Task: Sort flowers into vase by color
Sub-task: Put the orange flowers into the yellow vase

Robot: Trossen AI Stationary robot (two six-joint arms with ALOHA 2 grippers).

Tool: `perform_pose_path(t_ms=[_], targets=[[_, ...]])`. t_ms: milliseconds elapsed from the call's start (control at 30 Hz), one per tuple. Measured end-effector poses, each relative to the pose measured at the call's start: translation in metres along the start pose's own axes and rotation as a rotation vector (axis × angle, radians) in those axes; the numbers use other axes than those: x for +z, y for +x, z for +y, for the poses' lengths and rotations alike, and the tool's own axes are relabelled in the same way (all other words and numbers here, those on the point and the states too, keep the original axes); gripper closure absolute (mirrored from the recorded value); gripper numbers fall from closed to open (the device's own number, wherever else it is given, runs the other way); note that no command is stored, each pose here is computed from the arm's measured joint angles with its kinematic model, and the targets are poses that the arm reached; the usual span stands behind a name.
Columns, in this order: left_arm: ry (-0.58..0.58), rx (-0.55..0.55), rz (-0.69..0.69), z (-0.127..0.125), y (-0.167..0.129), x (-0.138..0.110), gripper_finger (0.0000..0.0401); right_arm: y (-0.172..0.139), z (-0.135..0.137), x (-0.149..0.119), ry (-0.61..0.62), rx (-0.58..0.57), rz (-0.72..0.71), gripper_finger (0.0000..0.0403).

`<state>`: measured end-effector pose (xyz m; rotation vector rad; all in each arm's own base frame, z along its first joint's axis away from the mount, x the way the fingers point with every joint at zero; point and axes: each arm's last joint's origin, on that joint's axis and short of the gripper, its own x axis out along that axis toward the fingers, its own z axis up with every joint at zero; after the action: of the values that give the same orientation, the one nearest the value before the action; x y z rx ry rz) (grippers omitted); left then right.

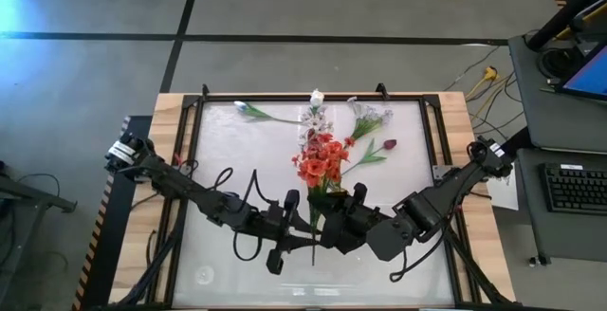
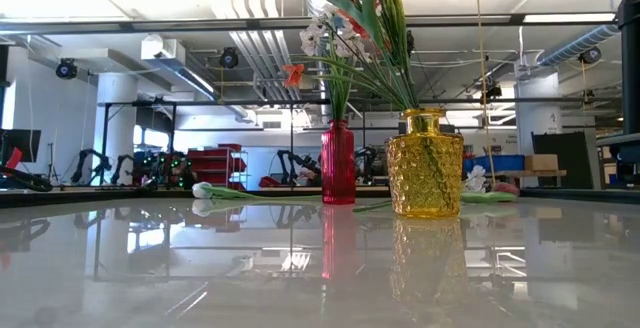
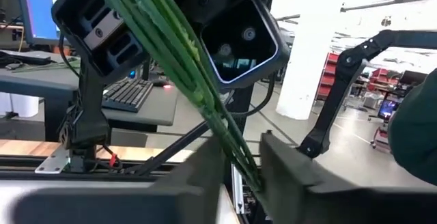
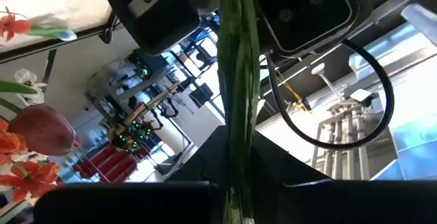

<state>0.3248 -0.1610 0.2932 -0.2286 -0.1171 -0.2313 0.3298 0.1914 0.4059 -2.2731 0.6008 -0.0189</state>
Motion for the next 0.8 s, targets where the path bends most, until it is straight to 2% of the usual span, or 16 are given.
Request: perform_pose_path(t_ms=[67,133,267,467,633,800], targets=[[-0.005,0.001,-0.005,0.000,-0.001,0.002,0.0376,0.000,0.000,0.000,0.004,-0.001,0.001,0.0367],[-0.011,0.002,-0.006,0.000,-0.001,0.002,0.0391,0.000,-0.001,0.000,0.011,-0.003,0.002,0.0352],[-0.014,0.001,-0.019,0.000,-0.002,0.005,0.0381,0.000,-0.003,-0.002,0.095,-0.022,0.010,0.0304],[0.036,0.004,-0.029,0.000,-0.003,0.009,0.0398,-0.001,-0.007,-0.005,0.137,-0.046,0.020,0.0240],[0.102,0.002,-0.051,0.000,-0.008,0.018,0.0400,-0.004,-0.011,-0.012,0.174,-0.061,0.036,0.0213],[0.145,0.008,-0.053,-0.001,-0.014,0.028,0.0401,-0.007,-0.017,-0.021,0.203,-0.076,0.045,0.0207]])
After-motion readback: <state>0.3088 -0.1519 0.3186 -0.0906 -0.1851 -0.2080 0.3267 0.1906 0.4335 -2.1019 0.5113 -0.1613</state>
